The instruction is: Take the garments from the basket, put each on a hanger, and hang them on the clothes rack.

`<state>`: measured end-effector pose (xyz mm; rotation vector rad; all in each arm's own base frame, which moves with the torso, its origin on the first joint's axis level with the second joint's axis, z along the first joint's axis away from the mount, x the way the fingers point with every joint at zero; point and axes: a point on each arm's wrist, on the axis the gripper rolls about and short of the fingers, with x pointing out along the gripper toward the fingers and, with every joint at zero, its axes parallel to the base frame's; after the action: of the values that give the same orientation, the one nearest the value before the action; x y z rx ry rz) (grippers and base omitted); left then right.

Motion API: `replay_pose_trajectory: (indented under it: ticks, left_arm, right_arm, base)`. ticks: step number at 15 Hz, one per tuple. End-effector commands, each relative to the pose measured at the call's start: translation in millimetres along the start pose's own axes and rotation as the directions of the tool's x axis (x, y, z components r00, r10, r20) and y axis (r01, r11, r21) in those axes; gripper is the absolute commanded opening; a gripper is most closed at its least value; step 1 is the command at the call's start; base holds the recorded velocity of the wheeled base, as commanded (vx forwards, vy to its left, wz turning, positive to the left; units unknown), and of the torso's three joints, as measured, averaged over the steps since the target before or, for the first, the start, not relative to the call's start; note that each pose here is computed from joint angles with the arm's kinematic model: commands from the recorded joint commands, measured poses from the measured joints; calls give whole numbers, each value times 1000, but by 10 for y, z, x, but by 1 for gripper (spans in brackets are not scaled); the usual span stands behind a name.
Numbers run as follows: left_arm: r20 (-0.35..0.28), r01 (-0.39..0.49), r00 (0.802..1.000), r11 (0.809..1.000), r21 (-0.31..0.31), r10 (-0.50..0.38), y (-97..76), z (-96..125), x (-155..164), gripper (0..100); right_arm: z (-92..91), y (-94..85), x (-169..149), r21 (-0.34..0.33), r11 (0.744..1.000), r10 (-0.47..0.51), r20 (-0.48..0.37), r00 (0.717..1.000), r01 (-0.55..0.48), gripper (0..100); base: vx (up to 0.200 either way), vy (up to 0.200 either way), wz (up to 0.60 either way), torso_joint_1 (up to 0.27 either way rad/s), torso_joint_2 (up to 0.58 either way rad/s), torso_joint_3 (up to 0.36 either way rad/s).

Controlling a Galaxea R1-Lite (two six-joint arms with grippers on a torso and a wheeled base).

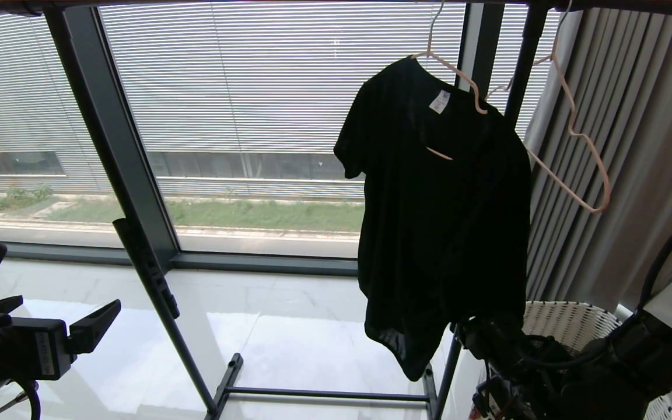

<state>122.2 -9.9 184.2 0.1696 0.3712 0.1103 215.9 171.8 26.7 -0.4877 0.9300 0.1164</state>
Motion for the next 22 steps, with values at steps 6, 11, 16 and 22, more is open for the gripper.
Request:
replay_pose_trajectory:
  ticks: [6, 11, 16, 22]
  left_arm:
    - [-38, 4, 999, 1000, 8, -3, -30, 40, 129, 100]
    - [-40, 4, 999, 1000, 9, -3, -31, 39, 132, 100]
    - [-29, 3, 1000, 1000, 8, -2, -27, 66, 126, 100]
    - [-13, 1, 1000, 1000, 3, -1, -20, 107, 116, 100]
  right_arm:
    - [42, 44, 64, 6, 1000, 17, -5, 1000, -17, 100]
    - [31, 114, 8, -19, 998, 62, 1, 998, -62, 100]
    - [-98, 119, 80, -44, 999, 25, -49, 998, -27, 100]
    - [-139, 131, 152, -49, 999, -26, -68, 997, 22, 100]
  base:
    - [0, 0, 0, 0, 0, 0]
    - [0, 0, 0, 0, 0, 0]
    - [0, 0, 0, 0, 0, 0]
    - [0, 0, 0, 0, 0, 0]
